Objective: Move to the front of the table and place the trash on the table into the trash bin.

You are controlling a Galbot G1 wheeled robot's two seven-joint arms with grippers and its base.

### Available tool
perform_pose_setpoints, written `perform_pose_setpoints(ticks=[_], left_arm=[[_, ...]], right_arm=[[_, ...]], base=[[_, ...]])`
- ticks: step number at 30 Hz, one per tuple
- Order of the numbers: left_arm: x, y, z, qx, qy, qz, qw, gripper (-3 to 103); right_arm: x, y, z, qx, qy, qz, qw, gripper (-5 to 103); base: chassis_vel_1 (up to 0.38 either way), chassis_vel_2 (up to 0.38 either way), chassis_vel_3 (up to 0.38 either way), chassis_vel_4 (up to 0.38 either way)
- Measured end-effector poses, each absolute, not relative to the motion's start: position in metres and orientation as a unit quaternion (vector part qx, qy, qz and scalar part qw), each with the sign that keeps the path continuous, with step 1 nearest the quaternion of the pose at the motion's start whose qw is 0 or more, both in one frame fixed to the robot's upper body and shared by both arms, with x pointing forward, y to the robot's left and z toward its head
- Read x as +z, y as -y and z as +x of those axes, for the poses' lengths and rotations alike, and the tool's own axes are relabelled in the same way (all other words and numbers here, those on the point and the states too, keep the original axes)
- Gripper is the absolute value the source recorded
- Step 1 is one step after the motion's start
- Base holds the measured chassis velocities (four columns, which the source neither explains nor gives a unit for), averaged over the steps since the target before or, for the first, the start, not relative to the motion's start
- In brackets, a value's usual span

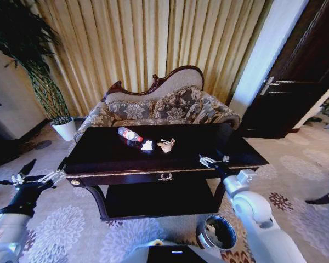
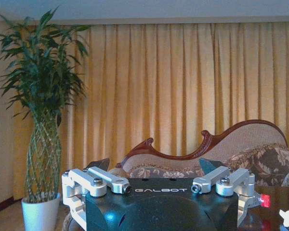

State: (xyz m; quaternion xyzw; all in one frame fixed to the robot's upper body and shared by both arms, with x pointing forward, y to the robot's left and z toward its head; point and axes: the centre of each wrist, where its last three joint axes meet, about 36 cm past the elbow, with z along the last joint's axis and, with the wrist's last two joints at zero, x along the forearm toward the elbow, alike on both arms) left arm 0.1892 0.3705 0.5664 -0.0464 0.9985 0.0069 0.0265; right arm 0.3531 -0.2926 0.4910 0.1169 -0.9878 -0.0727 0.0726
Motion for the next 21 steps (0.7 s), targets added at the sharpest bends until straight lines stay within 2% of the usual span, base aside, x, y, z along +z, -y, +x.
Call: perform_pose_setpoints(ticks=[10,12,21], left_arm=[[0.566,-0.370,0.189,-0.005,-0.998,-0.058,0.026,100],[0.566,-0.370,0.189,-0.013,-0.997,-0.070,0.021,100],[0.565,-0.370,0.187,-0.019,-0.996,-0.081,0.015,100]], right_arm=[[0.489,0.275,0.414,-0.068,0.975,0.177,0.111,100],[0.499,0.261,0.451,-0.060,0.972,0.196,0.112,100],[0.486,0.222,0.508,-0.040,0.964,0.218,0.149,100]], base=[[0.000,0.000,0.000,0.000],[0.000,0.000,0.000,0.000],[0.000,0.000,0.000,0.000]])
